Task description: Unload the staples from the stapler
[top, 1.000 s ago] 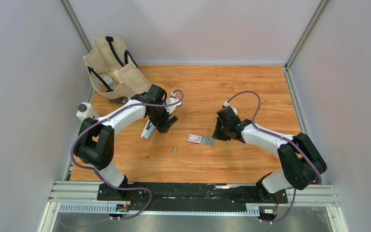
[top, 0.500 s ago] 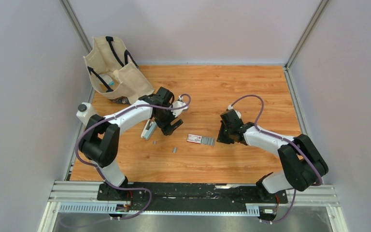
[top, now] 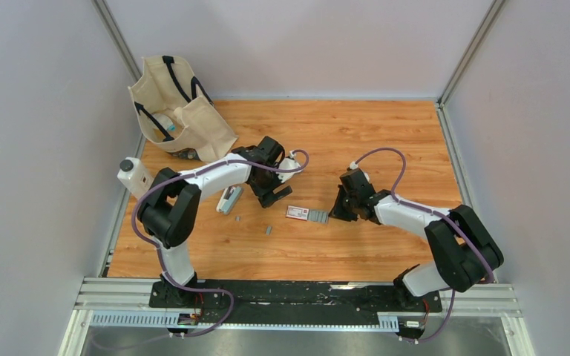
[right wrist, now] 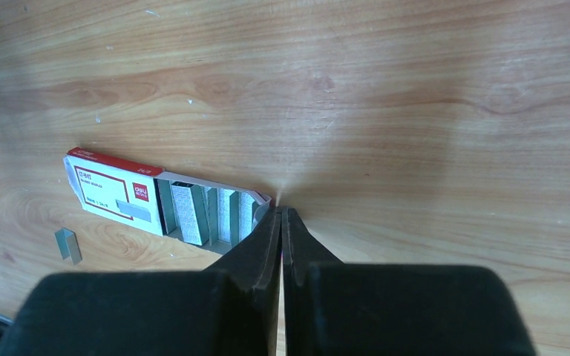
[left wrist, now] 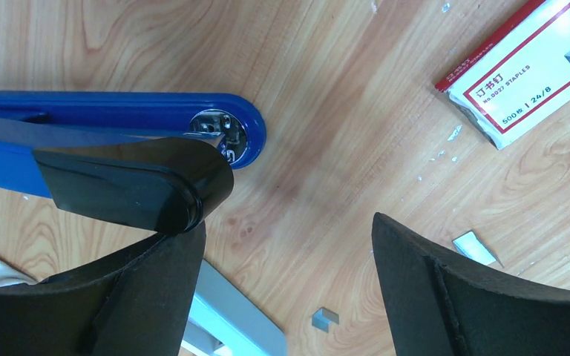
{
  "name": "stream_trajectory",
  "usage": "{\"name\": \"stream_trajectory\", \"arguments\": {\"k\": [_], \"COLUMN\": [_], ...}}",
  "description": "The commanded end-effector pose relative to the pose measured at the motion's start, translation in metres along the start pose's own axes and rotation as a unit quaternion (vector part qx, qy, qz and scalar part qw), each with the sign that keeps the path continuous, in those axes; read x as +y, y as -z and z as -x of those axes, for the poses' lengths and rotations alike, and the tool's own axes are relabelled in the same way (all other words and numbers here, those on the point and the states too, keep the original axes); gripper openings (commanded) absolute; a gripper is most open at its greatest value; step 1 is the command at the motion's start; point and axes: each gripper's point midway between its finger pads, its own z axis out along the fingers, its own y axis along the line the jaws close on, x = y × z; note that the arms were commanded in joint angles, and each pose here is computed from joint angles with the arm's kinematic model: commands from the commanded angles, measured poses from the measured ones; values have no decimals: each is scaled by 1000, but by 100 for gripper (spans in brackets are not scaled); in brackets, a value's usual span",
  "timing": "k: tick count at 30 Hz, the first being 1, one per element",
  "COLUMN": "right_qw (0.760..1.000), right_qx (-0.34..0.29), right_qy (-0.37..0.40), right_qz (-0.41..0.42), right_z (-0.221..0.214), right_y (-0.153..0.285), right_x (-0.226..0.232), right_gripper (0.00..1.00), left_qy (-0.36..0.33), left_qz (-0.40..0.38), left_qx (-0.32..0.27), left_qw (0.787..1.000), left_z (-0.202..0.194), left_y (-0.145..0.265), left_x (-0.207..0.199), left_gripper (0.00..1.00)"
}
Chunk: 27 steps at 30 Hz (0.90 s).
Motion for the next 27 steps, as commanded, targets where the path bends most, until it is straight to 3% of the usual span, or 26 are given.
{"name": "stream_trajectory", "arguments": {"k": [1, 17, 24, 27], "right_qw": [1000, 1000, 998, 997], "right_qx": [-6, -16, -66, -75], "right_qy": [-11, -17, -1, 3], "right_qz": [22, 18, 6, -5], "right_z": [3, 6, 36, 39], "right_y": [-1, 6, 35, 43], "right_x": [8, 6, 16, 27], "right_gripper": [5, 6, 26, 30], "left_qy": [-21, -39, -11, 24], "left_qz": [22, 9, 44, 46], "left_qx": [-22, -20, -42, -61], "left_qw": [999, 999, 998, 997], "left_z": [23, 27, 24, 20], "left_y": [4, 4, 51, 82], "left_x": [5, -11, 12, 24], "left_gripper": [91, 91, 91, 91]}}
